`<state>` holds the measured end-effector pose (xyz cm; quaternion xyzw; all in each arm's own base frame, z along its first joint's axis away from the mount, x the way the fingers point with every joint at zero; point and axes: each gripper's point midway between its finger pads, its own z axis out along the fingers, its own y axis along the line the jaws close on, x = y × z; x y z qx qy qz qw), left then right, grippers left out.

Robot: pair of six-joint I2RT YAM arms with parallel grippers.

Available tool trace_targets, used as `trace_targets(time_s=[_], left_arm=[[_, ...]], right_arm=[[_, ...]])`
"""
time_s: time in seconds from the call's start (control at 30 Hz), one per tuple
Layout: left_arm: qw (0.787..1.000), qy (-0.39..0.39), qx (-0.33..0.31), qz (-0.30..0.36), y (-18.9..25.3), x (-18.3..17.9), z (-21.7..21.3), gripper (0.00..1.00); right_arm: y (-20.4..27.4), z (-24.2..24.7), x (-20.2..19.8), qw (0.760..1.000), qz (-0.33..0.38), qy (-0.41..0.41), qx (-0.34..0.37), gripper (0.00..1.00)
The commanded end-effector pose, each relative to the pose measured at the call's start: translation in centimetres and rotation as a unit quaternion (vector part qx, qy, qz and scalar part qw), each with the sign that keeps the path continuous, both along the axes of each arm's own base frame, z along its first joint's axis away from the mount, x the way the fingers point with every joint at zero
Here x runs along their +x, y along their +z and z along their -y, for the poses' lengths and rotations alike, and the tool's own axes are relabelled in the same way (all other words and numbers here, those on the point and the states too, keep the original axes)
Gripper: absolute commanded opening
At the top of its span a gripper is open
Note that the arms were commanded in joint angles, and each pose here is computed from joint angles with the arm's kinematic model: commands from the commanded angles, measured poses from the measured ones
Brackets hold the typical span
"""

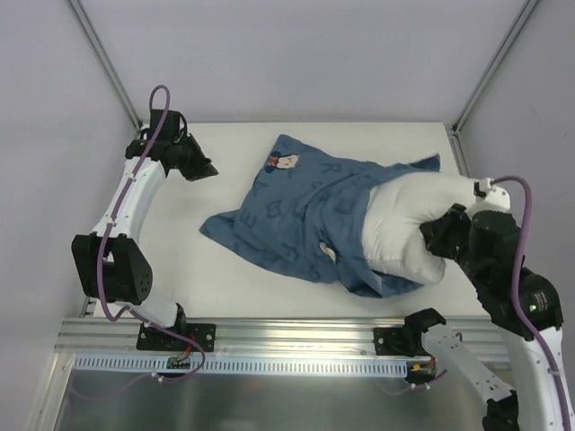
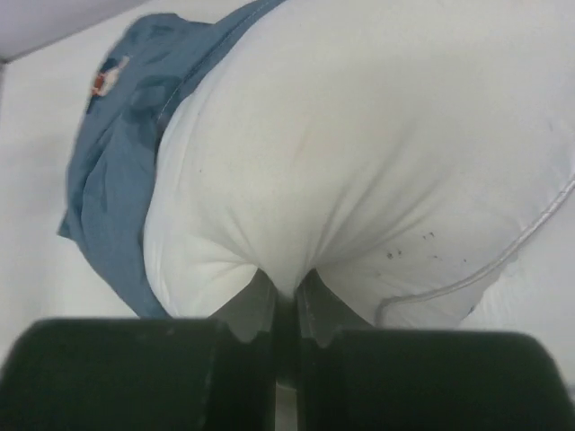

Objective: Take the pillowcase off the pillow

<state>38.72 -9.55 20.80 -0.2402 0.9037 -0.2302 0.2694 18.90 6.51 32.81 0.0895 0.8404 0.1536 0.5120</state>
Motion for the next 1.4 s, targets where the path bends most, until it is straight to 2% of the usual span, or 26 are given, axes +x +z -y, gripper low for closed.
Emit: trace_targets(time_s=[0.0,0.1,0.13,0.17,0.2,0.27,0.37,0.47,0.53,0.63,0.7,0.73,0.8,0.9,1.03,1.13,1.27,1.37], left_arm=[[1.0,-0.026,-0.009,0.006,0.9,-0.4,1.0,0.0],[0.998,-0.066,-0.007,0.011,0.7,-1.4,1.7,0.24],[0.997,-0.07,-0.003,0.012,0.5,-1.7,1.6,0.41],[0.997,-0.083,0.004,0.009,-0.2,-2.5,1.5,0.81],[0.995,-0.097,-0.001,0.006,-0.6,-3.0,1.8,0.91],[0.991,-0.133,-0.007,-0.001,-2.3,-4.2,2.5,0.99],[0.987,-0.157,0.0,-0.026,-5.0,-5.1,3.5,0.99],[0.99,-0.129,0.026,-0.041,-7.0,-4.5,2.6,0.99],[0.993,-0.113,0.025,-0.029,-7.4,-3.5,2.3,0.99],[0.996,-0.088,-0.011,0.0,-7.0,-2.0,2.6,0.99],[0.999,-0.041,-0.031,-0.001,-7.3,-1.7,1.9,0.98],[0.999,-0.019,-0.041,0.021,-6.8,-0.7,1.6,0.97],[0.996,0.052,-0.066,0.013,-7.5,-0.8,0.2,0.95],[0.988,0.122,-0.097,-0.001,-8.2,-0.1,-0.6,0.95],[0.976,0.153,-0.147,-0.046,-9.4,1.0,0.3,0.98],[0.963,0.18,-0.194,-0.052,-9.8,2.1,0.9,0.98],[0.936,0.238,-0.247,-0.078,-11.4,2.6,1.2,0.96],[0.928,0.244,-0.268,-0.088,-12.2,3.6,1.7,0.91]], right_arm=[[-5.5,2.7,-0.3,0.995,-0.072,-0.061,-0.044,0.01],[-8.3,3.0,-0.5,0.991,-0.108,-0.066,-0.045,0.01],[-8.8,3.2,-0.5,0.99,-0.115,-0.071,-0.048,0.01],[-8.9,3.2,-0.3,0.989,-0.119,-0.072,-0.049,0.01],[-9.0,3.1,-0.1,0.989,-0.123,-0.069,-0.05,0.01],[-8.7,3.1,0.4,0.989,-0.12,-0.071,-0.047,0.01],[-8.2,2.7,1.5,0.99,-0.116,-0.066,-0.039,0.01],[-7.9,3.0,2.2,0.99,-0.118,-0.068,-0.045,0.01],[-7.4,3.3,2.5,0.99,-0.115,-0.07,-0.045,0.01],[-7.1,3.3,2.5,0.99,-0.114,-0.066,-0.04,0.01],[-7.2,3.4,2.4,0.99,-0.115,-0.066,-0.037,0.01],[-7.3,3.5,2.4,0.99,-0.117,-0.068,-0.034,0.01],[-7.4,3.5,2.3,0.99,-0.119,-0.065,-0.034,0.01],[-7.7,3.3,2.1,0.99,-0.123,-0.059,-0.028,0.01],[-8.1,3.2,2.0,0.99,-0.13,-0.055,-0.023,0.01],[-8.4,2.9,1.9,0.99,-0.134,-0.05,-0.017,0.01],[-8.8,2.8,1.8,0.989,-0.139,-0.051,-0.014,0.01],[-8.9,2.1,1.7,0.989,-0.143,-0.035,-0.002,0.01]])
